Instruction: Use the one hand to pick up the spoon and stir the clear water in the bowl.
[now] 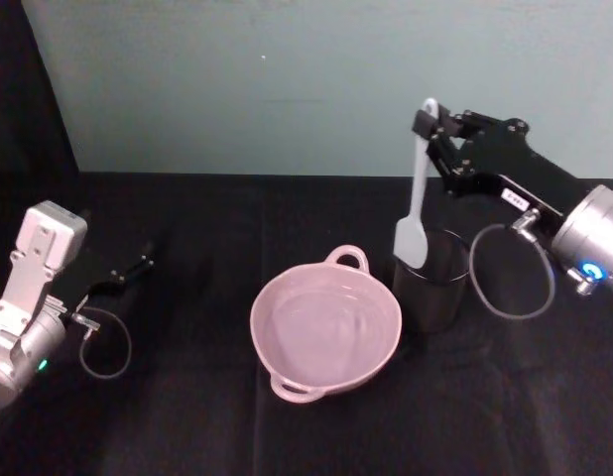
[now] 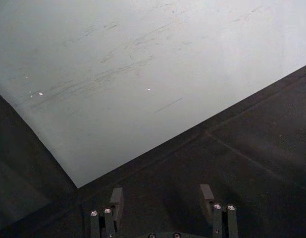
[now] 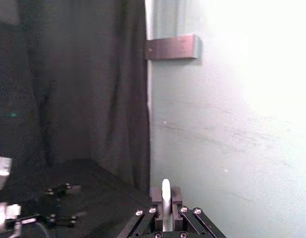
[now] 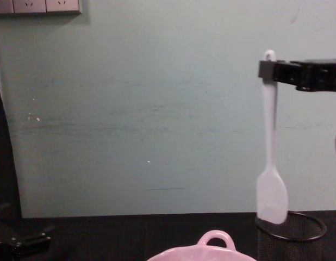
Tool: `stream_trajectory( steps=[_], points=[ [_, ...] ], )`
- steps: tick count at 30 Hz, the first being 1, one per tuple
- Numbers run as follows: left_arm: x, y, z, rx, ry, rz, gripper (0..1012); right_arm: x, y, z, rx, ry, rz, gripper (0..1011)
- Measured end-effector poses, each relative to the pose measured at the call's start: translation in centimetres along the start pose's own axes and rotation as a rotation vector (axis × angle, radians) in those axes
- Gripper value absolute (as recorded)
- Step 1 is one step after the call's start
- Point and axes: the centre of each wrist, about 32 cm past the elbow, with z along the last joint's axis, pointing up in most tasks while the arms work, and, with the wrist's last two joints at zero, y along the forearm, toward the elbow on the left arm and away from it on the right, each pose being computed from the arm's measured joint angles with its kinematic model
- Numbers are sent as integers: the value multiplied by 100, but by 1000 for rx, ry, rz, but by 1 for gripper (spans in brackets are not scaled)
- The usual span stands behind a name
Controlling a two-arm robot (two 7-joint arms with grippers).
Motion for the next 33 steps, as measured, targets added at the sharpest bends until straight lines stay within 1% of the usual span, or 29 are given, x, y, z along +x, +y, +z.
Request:
stream_trajectory(
  steps=[1,2,5,8,14,21,22,24,25,27,28,30,32,33],
  points=[
    [0,0,0,0,0,0,1005,34,-13,-17,-2,2,-13,110],
    [0,0,0,0,0,0,1005,34,-13,-17,-2,2,-13,110],
    [0,0,0,0,0,0,1005,113,-38,-63,-5,10,-41,110],
    [0,0,0,0,0,0,1005,156,-40,-88,-3,16,-55,110],
    [0,0,0,0,0,0,1005,200,-24,-156,-3,31,-71,110],
    [0,0,0,0,0,0,1005,246,-8,-335,-9,69,-92,110],
    [0,0,0,0,0,0,1005,252,-7,-381,-13,80,-98,110],
    [0,0,0,0,0,0,1005,257,-10,-431,-18,92,-103,110],
    [0,0,0,0,0,0,1005,260,-13,-485,-22,107,-110,110],
    [0,0,0,0,0,0,1005,260,-18,-530,-25,118,-116,110],
    [0,0,0,0,0,0,1005,262,-28,-589,-27,135,-124,110],
    [0,0,0,0,0,0,1005,263,-40,-650,-25,156,-129,110],
    [0,0,0,0,0,0,1005,264,-58,-769,-15,199,-140,110],
    [0,0,0,0,0,0,1005,264,-58,-769,-15,199,-140,110]
  ],
)
